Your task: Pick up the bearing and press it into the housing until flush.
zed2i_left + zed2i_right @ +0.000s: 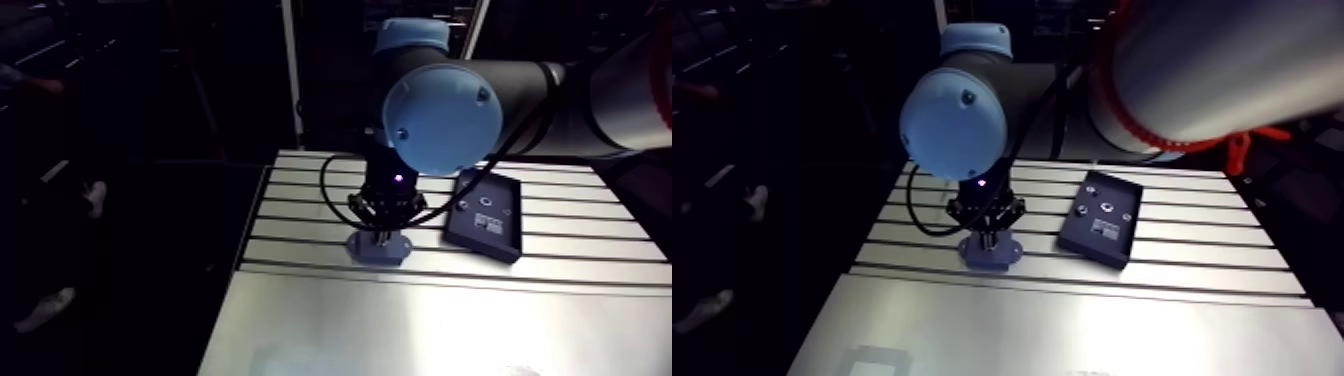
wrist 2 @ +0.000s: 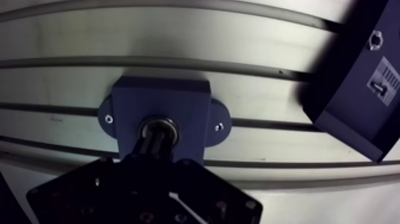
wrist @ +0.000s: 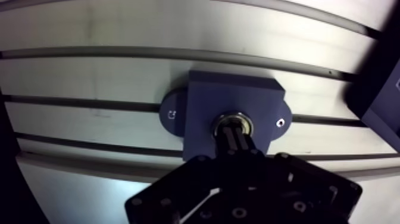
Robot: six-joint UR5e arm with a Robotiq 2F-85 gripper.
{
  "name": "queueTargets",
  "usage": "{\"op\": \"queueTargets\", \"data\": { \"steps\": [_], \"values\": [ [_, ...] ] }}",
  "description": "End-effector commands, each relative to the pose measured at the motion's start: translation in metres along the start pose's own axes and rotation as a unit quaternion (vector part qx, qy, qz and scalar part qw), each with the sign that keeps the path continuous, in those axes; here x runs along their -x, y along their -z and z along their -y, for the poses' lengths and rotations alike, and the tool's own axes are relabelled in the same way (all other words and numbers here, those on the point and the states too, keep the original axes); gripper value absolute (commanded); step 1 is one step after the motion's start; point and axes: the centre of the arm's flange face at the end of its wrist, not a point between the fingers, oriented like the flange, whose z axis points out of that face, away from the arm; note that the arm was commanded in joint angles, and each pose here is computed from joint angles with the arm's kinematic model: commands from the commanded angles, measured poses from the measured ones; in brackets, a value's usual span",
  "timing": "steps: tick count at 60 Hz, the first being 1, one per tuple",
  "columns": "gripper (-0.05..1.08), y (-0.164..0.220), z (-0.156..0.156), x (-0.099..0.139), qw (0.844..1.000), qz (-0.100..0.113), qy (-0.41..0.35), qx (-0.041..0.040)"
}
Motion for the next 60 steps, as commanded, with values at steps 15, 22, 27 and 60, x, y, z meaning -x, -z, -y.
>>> {"op": "queueTargets", "data": {
  "steps": [15,22,27,60],
  "values": [
    [1.08,-0.0023,-0.0001,-0.0011,1.0,-0.002,0.001,0.0002],
    [1.08,-0.0013,-0.0001,-0.0022,1.0,-0.007,0.002,0.0004],
    [1.08,-0.0015,0.0,-0.0021,1.0,-0.008,0.002,-0.0002],
    [1.08,-0.0063,-0.0006,-0.0026,1.0,-0.004,0.001,-0.0006]
  ]
}}
